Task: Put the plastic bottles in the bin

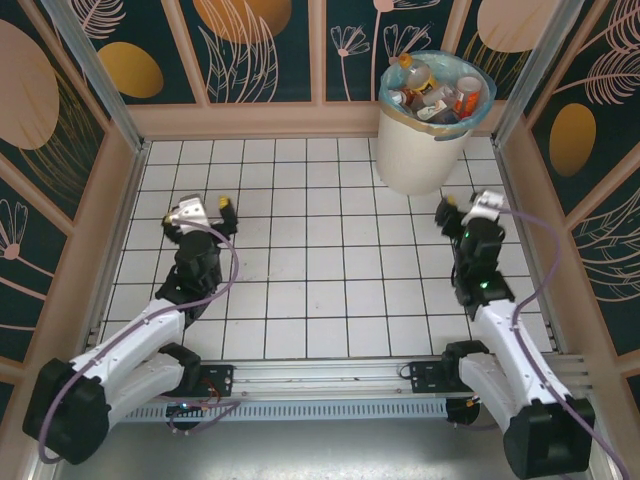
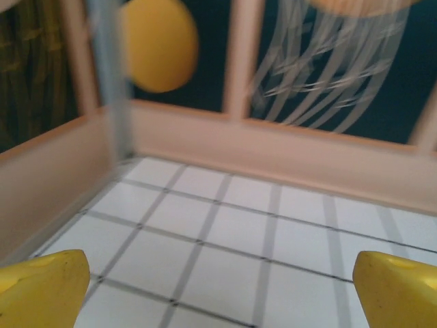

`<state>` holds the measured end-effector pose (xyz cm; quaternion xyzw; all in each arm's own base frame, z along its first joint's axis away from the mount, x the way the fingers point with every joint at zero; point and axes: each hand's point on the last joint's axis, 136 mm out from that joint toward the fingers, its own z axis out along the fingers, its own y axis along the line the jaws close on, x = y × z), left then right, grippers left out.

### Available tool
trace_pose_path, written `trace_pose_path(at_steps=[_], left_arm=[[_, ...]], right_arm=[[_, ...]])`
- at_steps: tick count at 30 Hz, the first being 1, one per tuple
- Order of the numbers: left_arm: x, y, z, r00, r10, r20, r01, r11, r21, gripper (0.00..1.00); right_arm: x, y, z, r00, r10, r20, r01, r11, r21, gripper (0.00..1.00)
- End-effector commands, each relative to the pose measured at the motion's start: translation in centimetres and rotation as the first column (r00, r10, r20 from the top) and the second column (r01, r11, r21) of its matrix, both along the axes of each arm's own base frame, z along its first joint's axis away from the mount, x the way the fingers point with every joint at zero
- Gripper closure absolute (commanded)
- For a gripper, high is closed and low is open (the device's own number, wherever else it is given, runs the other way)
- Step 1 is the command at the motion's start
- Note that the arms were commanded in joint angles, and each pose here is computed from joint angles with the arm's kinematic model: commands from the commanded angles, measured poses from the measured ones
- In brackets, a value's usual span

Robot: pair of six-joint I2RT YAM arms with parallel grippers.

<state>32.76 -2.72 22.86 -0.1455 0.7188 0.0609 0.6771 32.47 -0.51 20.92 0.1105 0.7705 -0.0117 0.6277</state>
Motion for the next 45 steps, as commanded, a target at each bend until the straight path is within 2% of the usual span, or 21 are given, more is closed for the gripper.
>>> trace_pose_path(at_steps=[1,4,6,8,11,12,13,15,16,19,21,22,23,24,27,30,34,45], left_arm=[[-1.1,5.0,-1.7,0.981,0.188,0.052,-0.187,0.982,-0.022,0.02],[-1.7,7.8,-5.5,0.966,0.258,-0.017,-0.259,0.966,-0.007,0.02],[-1.6,8.0,-7.6,0.973,0.224,-0.053,-0.223,0.975,0.015,0.02],[-0.5,7.2,-7.9,0.988,0.147,-0.056,-0.145,0.989,0.034,0.02],[0.6,3.8,-6.6,0.996,-0.089,0.024,0.086,0.991,0.102,0.01],[0.8,3.0,-6.5,0.990,-0.138,0.033,0.133,0.984,0.121,0.01],[1.1,2.7,-6.5,0.986,-0.162,0.031,0.156,0.978,0.135,0.02],[1.6,2.9,-6.5,0.987,-0.161,0.020,0.157,0.976,0.152,0.02],[1.8,3.1,-6.4,0.987,-0.155,0.027,0.150,0.977,0.153,0.02],[2.0,2.7,-7.1,0.974,-0.222,0.052,0.214,0.969,0.123,0.01],[2.4,3.3,-7.4,0.978,-0.187,0.091,0.175,0.977,0.120,0.01],[3.1,4.0,-8.2,0.988,-0.143,0.051,0.137,0.986,0.097,0.01],[3.9,4.7,-9.0,0.994,-0.105,-0.021,0.106,0.992,0.068,0.01],[4.5,5.6,-9.0,0.998,-0.065,-0.019,0.066,0.997,0.048,0.01],[3.9,6.9,-9.1,1.000,-0.003,-0.003,0.003,1.000,0.018,0.01],[3.8,6.9,-9.0,1.000,-0.002,0.001,0.002,1.000,0.019,0.01],[3.9,6.9,-9.0,1.000,-0.005,-0.003,0.005,1.000,0.018,0.01],[3.9,6.9,-9.0,1.000,-0.005,0.000,0.005,1.000,0.019,0.01]], right_arm=[[-0.6,-0.3,-1.0,0.980,0.015,0.196,0.005,0.995,-0.102,0.26],[-0.7,-0.2,-3.9,0.982,0.018,0.188,-0.003,0.997,-0.076,0.24],[0.1,0.4,-5.4,0.986,0.058,0.159,-0.042,0.994,-0.104,0.23],[1.5,1.2,-5.9,0.988,0.091,0.124,-0.074,0.988,-0.135,0.21],[2.7,3.3,-5.6,0.955,0.249,0.160,-0.220,0.959,-0.181,0.22],[2.9,2.6,-5.9,0.958,0.230,0.173,-0.203,0.966,-0.163,0.22],[2.6,0.9,-6.2,0.969,0.153,0.193,-0.134,0.985,-0.111,0.22],[0.9,-1.5,-6.1,0.960,0.083,0.266,-0.081,0.997,-0.019,0.23],[0.2,-3.1,-6.1,0.959,0.008,0.283,-0.018,0.999,0.034,0.23],[0.2,-3.9,-6.1,0.958,-0.028,0.285,0.014,0.999,0.051,0.18],[0.7,-3.8,-6.4,0.965,-0.032,0.262,0.020,0.999,0.047,0.16],[1.2,-3.7,-6.5,0.968,-0.040,0.248,0.032,0.999,0.038,0.11],[1.4,-3.8,-6.7,0.971,-0.047,0.236,0.040,0.999,0.036,0.02],[1.7,-3.8,-6.9,0.973,-0.057,0.222,0.052,0.998,0.030,0.01],[2.9,-3.4,-7.4,0.983,-0.038,0.181,0.037,0.999,0.011,0.01],[4.5,-2.2,-8.1,0.993,0.016,0.119,-0.014,1.000,-0.018,0.01],[4.8,-1.0,-8.2,0.990,0.087,0.110,-0.083,0.996,-0.039,0.01],[4.9,-1.1,-8.2,0.990,0.087,0.110,-0.084,0.996,-0.035,0.01]])
